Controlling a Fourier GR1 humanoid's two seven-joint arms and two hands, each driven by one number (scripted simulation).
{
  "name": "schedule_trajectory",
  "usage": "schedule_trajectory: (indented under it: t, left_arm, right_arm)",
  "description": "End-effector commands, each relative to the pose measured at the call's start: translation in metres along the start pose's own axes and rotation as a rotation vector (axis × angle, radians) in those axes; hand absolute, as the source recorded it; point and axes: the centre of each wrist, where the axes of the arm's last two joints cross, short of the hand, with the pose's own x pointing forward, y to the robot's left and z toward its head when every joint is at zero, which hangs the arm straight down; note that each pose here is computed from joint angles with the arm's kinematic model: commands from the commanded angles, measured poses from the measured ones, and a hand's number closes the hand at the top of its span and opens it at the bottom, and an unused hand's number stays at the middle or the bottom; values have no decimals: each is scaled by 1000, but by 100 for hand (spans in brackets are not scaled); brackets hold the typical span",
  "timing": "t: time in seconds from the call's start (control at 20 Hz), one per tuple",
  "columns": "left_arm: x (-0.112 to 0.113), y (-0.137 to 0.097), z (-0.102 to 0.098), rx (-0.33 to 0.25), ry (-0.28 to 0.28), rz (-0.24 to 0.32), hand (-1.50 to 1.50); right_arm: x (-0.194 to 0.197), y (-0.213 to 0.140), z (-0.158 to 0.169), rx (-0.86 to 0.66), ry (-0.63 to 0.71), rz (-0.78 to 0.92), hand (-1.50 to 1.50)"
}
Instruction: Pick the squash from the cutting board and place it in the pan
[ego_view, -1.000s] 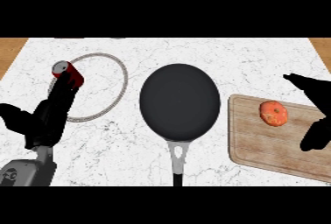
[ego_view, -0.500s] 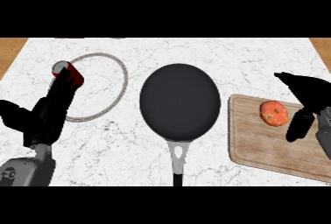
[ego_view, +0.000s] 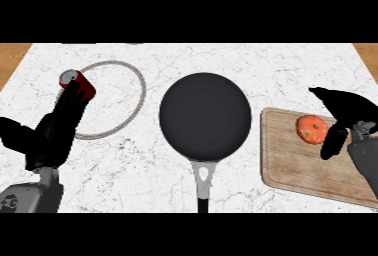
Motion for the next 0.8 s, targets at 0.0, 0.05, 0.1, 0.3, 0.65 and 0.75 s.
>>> schedule_trajectory:
  t: [0.0,0.05,0.1,0.3,0.65,0.75]
  left_arm:
    - [6,-12,3,11,3,2,0]
    - [-2,0,-7,-2,-8,3,0]
    - [27,-4,-14,6,-8,-2,0]
    - [0,-6,-5,13,0,-15,0]
    - [-4,-9,-6,15,-3,6,0]
    - [0,-6,14,1,-19,-8,0]
  right_arm:
    - [-11,25,-3,27,8,12,-150]
    - [-9,16,-22,14,-9,7,-150]
    - [-15,15,-17,17,-9,-6,-150]
    - [-25,29,-19,-8,-22,-29,-150]
    - [-11,44,-49,34,-27,-56,-150]
    - [-1,46,-46,52,-33,-55,-150]
